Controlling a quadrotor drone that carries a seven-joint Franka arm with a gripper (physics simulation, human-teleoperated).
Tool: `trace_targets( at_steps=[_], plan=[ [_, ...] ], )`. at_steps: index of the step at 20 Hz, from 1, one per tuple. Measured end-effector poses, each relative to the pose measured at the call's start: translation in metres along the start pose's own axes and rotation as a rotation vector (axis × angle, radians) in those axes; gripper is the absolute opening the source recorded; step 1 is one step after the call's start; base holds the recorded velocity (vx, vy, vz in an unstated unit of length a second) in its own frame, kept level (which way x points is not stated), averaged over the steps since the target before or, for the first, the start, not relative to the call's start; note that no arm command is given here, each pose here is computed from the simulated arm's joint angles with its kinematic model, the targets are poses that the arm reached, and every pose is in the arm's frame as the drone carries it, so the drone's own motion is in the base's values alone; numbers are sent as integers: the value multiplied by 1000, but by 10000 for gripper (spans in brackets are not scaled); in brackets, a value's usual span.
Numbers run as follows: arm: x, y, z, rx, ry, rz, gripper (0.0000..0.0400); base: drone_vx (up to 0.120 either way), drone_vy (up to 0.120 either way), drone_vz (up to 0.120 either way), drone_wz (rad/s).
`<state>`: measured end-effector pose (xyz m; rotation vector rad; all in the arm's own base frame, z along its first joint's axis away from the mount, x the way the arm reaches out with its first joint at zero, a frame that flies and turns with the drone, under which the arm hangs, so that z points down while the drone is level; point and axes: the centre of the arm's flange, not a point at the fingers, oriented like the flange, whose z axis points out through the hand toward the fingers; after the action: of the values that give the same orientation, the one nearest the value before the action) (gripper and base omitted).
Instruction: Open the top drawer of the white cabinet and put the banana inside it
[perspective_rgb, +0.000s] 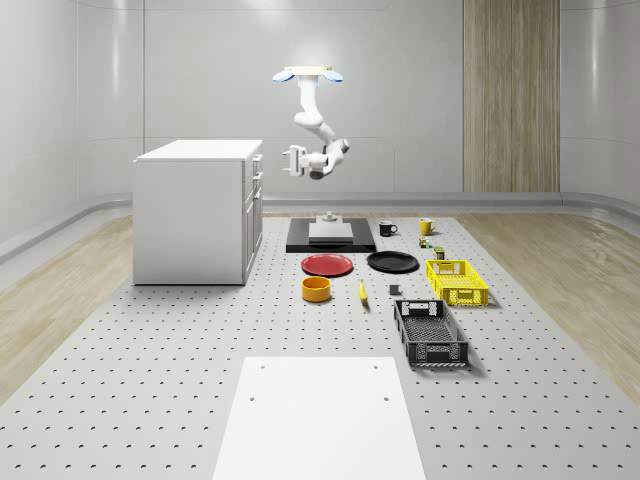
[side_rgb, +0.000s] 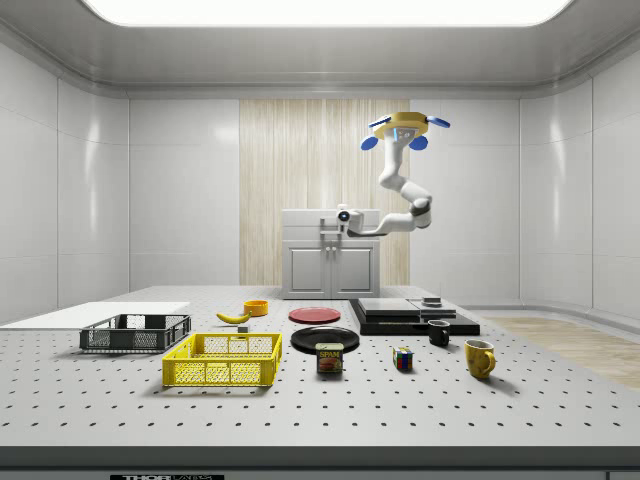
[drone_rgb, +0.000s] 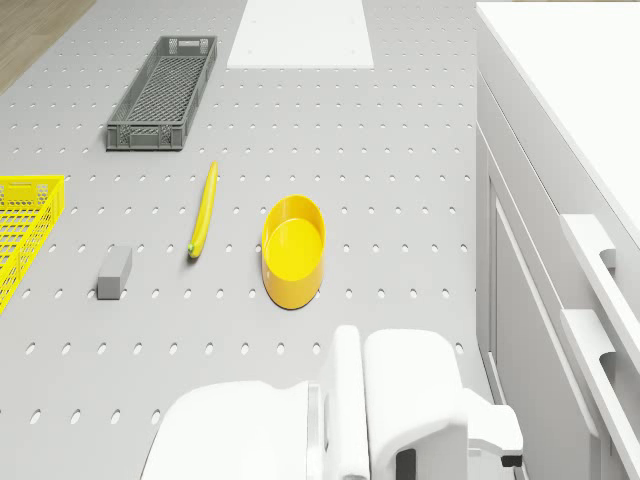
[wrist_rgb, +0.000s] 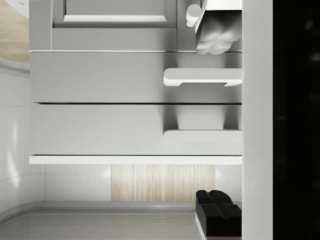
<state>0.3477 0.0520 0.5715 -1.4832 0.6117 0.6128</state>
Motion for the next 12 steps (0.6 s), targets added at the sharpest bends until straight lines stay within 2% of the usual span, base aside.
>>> trace_targets(
  at_steps=[12],
  plan=[
    [6,-6,61,0,-1,0,400,0,0,0,0]
  ],
)
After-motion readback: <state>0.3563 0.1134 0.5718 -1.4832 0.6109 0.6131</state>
